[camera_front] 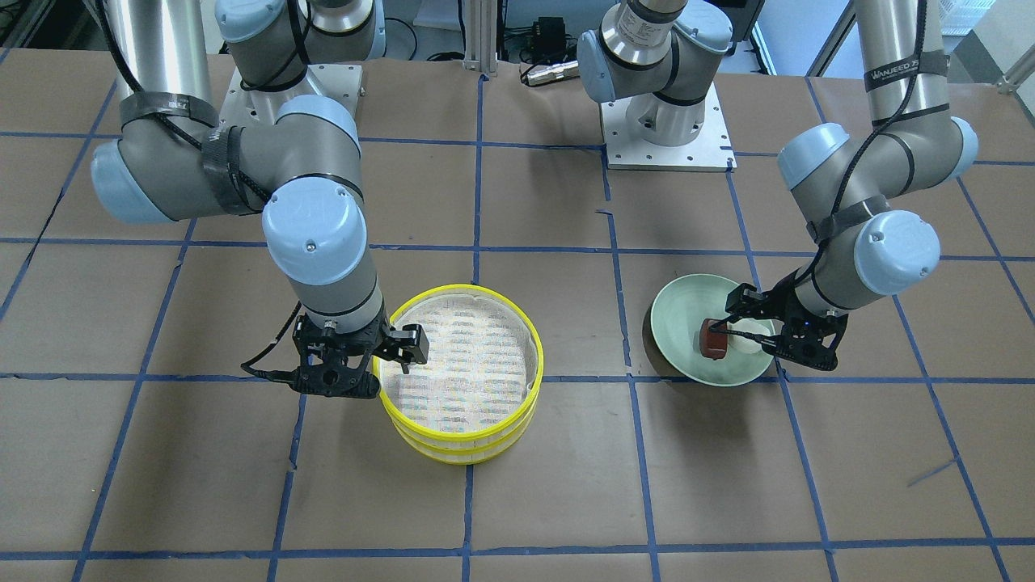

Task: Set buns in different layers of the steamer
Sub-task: 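Grasp the white bun with the left gripper while the right lifts the top tier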

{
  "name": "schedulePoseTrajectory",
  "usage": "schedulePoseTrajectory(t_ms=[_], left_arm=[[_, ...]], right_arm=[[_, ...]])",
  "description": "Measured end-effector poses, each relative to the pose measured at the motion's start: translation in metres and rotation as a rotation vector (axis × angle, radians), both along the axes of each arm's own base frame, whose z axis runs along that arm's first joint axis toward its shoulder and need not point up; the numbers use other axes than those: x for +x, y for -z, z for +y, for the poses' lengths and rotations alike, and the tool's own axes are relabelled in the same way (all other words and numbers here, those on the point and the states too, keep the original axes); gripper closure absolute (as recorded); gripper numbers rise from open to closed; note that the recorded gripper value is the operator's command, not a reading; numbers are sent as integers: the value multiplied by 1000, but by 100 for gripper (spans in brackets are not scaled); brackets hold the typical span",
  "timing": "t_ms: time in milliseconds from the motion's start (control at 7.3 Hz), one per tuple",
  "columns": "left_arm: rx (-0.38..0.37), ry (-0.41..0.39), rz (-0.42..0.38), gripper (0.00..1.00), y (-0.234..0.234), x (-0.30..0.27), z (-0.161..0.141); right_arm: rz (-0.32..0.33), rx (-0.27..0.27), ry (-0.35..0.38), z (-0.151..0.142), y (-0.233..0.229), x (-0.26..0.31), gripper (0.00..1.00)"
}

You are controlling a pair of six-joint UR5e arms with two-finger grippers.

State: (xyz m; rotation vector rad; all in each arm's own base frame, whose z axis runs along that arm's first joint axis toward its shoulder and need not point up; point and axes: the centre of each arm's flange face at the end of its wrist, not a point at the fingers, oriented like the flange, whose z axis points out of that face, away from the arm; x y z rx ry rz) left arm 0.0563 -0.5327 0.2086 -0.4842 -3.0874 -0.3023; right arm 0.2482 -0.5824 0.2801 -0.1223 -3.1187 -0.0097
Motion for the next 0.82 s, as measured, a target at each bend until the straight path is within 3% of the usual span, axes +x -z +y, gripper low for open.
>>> schedulePoseTrajectory(t_ms=[137, 274, 411, 548, 822], left_arm=[[-4, -1, -1, 22, 2, 1, -1], [-4, -3, 0, 38, 4, 1, -1], [-5, -4, 1, 63, 4, 1, -1], [-5, -6, 2, 82, 5, 1, -1], [-4, -11, 5, 97, 6, 0, 0]], right_arm=[[0, 5, 6, 1, -1, 0, 95], [6, 12, 12, 3, -2, -1, 96], [11, 24, 14, 5, -5, -1, 96], [13, 29, 15, 8, -9, -2, 98], [48, 17, 8, 10, -18, -6, 98]])
